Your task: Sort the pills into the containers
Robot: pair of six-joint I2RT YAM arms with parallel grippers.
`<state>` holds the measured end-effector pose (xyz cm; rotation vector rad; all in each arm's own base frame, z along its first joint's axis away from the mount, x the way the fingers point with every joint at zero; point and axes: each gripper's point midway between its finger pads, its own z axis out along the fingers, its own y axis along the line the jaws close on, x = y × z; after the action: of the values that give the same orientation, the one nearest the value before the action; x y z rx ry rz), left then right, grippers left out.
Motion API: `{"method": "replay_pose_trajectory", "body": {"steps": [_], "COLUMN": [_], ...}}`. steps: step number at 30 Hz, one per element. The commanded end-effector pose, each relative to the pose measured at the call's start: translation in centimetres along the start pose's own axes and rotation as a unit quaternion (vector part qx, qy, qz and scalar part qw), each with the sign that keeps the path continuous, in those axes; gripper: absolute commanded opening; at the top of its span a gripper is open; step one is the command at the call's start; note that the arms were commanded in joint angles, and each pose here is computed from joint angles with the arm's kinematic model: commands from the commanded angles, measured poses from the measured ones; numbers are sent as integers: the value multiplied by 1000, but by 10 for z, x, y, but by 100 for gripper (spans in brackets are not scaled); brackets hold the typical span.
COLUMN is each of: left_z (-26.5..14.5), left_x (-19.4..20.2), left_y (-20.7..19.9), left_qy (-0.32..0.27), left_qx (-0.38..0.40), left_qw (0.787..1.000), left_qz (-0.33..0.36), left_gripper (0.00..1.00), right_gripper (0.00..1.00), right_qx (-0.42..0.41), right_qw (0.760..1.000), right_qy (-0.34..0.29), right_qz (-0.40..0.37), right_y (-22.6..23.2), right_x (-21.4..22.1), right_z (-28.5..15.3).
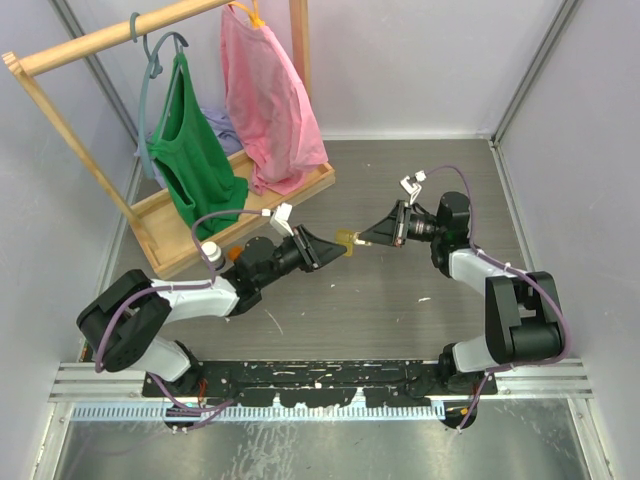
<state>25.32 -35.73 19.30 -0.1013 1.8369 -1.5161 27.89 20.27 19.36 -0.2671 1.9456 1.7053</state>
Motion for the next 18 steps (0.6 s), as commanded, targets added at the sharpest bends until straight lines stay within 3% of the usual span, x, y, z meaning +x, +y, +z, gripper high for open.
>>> {"method": "replay_pose_trajectory", "body": {"steps": [1,3,6,7,10,14,18], "left_z": [5,5,2,1,-11,-42,-71], "left_x": [-16,-16,-16,-16,-19,-34,-41], "left_y": [-26,-25,-21,-16,-1,4,5], "left_qy": [-19,-18,-17,-17,-18,-32,-34], "left_qx": [42,36,22,8,-48,-107,-137], "left_qw": [999,999,999,1000,997,987,978], "left_qz": [11,13,20,24,51,112,154], "left_gripper": [5,15,40,55,73,85,86], "right_gripper": [1,1,1,1,1,1,2], "right_qx": [-22,-22,-22,-20,1,79,112], "right_qw": [998,998,998,998,997,988,980], "right_qy": [-4,-4,-4,-2,14,51,100], "right_qz": [-51,-50,-52,-53,-78,-120,-134], "right_y": [20,19,19,17,4,-24,-45], "right_x": [-6,-6,-6,-6,-3,1,7], "right_z": [-2,-2,-2,-2,-3,-10,-13]}}
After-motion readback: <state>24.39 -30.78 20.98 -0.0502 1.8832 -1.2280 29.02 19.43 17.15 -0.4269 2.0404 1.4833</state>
